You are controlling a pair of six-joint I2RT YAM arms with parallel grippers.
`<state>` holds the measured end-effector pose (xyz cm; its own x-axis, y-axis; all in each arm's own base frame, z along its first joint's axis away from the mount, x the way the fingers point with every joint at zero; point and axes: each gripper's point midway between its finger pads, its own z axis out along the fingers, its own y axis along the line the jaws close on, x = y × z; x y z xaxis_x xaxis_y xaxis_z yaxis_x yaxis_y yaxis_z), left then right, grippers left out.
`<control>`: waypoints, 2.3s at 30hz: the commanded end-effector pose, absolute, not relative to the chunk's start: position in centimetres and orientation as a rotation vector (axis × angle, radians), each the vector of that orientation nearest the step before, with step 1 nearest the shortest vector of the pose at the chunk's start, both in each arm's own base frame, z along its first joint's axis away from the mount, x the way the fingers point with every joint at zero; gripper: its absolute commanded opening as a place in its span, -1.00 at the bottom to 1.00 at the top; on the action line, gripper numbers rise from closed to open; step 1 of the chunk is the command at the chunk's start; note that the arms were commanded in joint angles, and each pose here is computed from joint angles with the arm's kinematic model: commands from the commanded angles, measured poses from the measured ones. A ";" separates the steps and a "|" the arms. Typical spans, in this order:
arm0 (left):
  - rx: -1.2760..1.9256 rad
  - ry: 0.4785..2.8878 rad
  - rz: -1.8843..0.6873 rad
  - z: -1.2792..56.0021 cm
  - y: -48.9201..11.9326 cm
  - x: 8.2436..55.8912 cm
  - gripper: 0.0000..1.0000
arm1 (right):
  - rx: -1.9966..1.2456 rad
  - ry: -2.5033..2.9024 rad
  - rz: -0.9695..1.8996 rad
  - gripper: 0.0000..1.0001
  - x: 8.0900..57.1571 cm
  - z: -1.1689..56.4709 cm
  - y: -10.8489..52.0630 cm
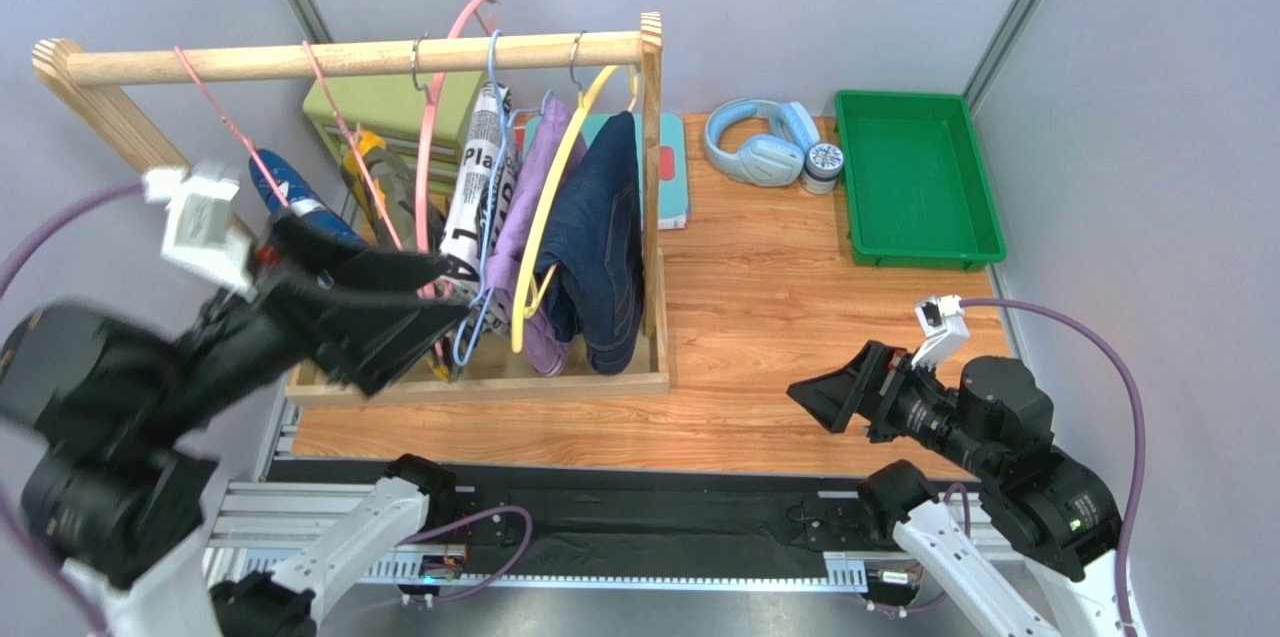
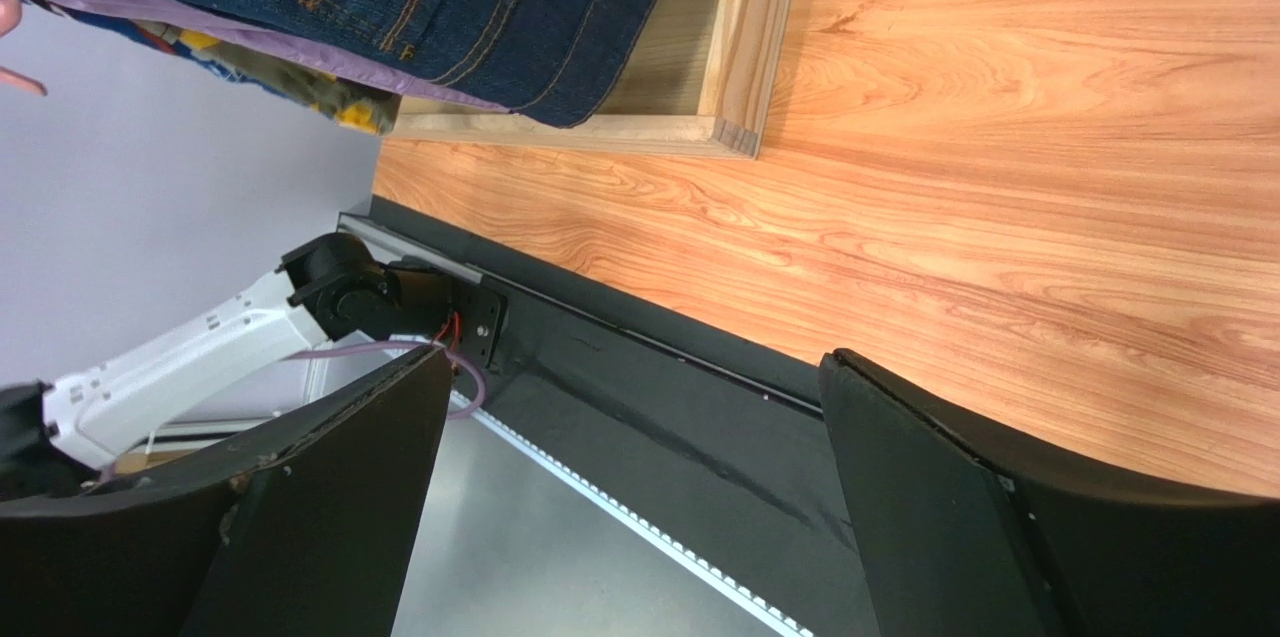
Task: Remove the trousers from the hanger
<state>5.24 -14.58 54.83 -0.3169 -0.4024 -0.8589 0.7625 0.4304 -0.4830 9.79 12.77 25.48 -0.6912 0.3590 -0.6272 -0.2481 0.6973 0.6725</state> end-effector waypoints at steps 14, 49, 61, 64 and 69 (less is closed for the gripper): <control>0.361 1.509 -1.370 57.7 -20.5 16.0 0.38 | -0.017 2.054 1.082 1.00 7.5 28.9 13.2; 0.053 1.846 -1.159 48.7 -23.9 23.0 -0.01 | -0.033 2.028 1.106 0.99 6.5 29.8 12.9; 0.035 1.883 -1.138 47.7 -25.1 24.0 -0.19 | -0.036 2.018 1.112 0.99 6.4 30.1 12.9; 0.038 1.867 -1.143 48.3 -25.0 23.9 -0.33 | -0.038 2.016 1.114 0.99 6.3 30.2 12.9; 0.042 1.867 -1.157 48.5 -25.3 23.9 -0.60 | -0.035 2.004 1.119 0.99 6.1 30.5 12.8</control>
